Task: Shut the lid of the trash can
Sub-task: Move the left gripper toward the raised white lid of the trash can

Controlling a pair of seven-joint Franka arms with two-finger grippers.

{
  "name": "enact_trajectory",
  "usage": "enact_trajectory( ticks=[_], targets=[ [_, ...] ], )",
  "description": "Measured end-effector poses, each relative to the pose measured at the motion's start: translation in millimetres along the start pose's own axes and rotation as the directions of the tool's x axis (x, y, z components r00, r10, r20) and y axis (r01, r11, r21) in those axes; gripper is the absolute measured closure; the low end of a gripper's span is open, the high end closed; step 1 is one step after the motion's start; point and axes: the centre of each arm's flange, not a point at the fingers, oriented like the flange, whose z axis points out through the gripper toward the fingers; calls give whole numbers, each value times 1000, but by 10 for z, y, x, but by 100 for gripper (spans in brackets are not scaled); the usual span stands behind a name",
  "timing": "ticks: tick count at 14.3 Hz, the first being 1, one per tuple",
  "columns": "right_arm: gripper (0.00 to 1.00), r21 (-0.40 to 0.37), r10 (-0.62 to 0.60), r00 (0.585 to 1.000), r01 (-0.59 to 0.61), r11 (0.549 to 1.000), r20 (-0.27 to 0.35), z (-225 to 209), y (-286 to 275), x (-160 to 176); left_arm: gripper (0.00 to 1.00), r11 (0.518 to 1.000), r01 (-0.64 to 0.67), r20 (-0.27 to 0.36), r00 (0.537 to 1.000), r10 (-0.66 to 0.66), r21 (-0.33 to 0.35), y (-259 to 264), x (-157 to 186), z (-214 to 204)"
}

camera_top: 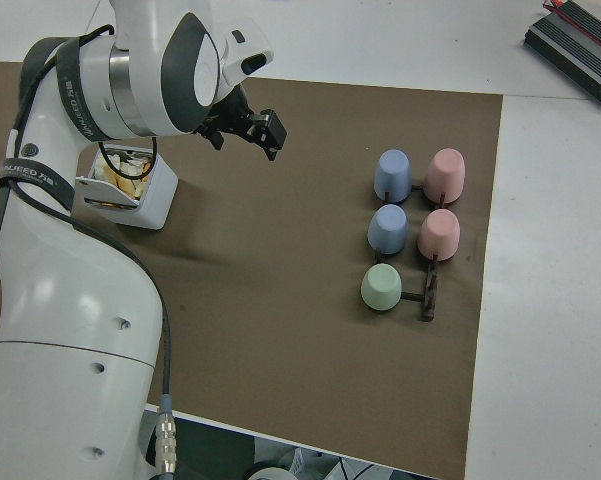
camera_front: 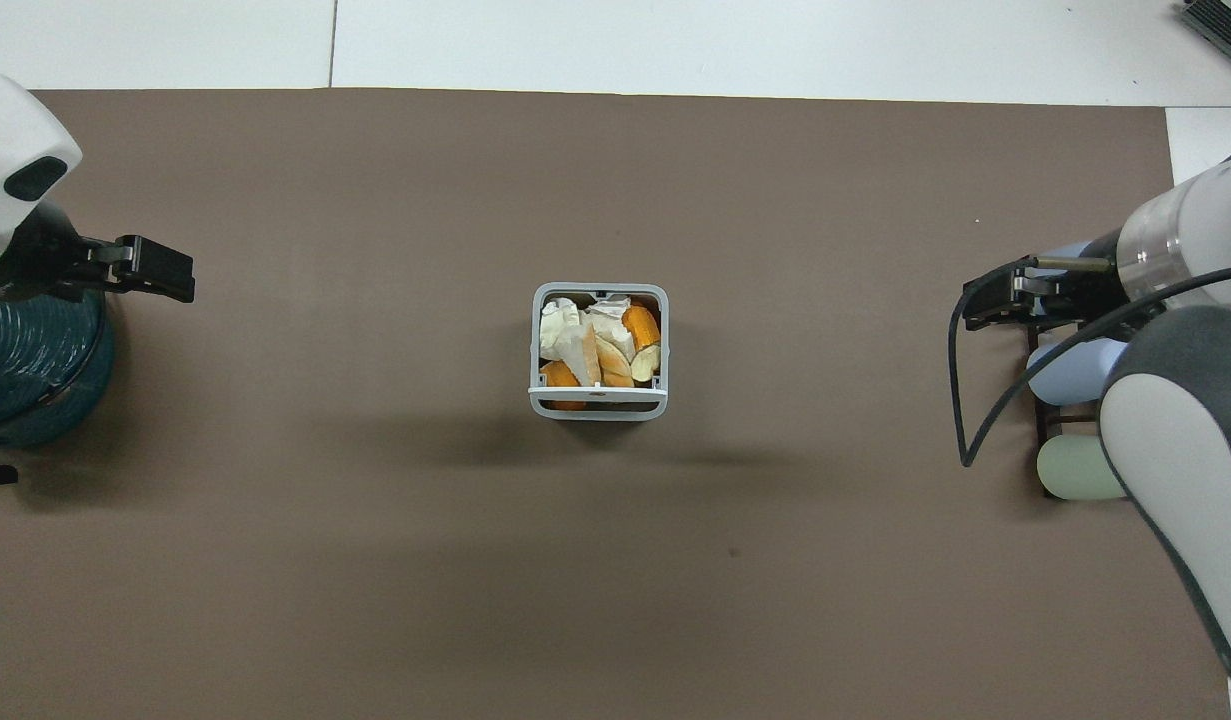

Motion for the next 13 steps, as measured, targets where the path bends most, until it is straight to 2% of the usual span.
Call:
enact_trajectory(
  ticks=[7, 13],
  targets=[
    [0, 0, 0, 1000, 0, 1000, 0, 0, 0, 0, 0, 1000, -17, -18, 1000, 17, -1, 101, 10, -23],
    [0, 0, 0, 1000, 0, 1000, 0, 0, 0, 0, 0, 996, -88, -5, 996, 88, -4, 827, -107, 90]
  ],
)
